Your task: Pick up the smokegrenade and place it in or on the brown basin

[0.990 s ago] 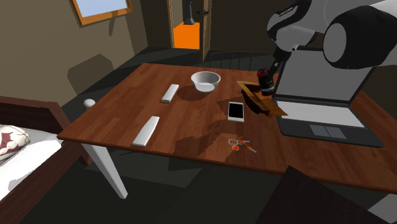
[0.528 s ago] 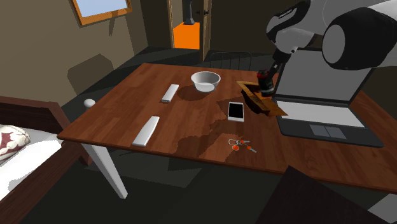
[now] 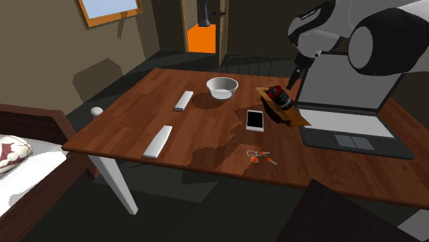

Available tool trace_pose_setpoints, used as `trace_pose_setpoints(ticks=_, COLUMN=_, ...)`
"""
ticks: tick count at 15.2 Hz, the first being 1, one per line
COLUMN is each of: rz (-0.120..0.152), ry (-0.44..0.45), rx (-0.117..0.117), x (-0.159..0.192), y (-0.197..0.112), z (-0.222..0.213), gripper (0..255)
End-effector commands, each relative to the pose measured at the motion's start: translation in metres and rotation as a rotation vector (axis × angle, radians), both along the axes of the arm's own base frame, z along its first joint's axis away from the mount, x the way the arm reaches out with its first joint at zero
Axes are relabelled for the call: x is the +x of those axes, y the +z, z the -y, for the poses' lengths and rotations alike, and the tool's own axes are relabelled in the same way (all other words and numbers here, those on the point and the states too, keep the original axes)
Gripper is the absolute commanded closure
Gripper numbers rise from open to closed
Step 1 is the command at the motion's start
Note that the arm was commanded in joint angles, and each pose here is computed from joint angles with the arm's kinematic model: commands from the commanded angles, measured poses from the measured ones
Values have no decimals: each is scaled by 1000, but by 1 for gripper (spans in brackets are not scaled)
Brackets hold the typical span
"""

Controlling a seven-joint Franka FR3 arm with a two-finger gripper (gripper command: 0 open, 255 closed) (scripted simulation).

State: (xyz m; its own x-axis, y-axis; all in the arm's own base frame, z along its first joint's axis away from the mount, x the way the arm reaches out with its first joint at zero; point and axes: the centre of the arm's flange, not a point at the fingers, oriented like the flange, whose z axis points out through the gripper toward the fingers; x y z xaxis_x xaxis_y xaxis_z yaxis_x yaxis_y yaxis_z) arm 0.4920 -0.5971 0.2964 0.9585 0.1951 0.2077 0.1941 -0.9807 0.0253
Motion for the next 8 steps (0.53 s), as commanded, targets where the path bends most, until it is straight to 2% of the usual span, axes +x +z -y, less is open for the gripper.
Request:
trace_pose_setpoints(ticks=1, rz=0, ry=0, rx=0, x=-3, y=13, z=0, gripper=0)
trace_pose_setpoints(ticks=4, rz=0, ry=0, rx=0, x=-10, y=49, z=1, gripper=0)
trace_pose_setpoints(ticks=8, rz=0, ry=0, rx=0, x=-10, y=49, z=1, gripper=0)
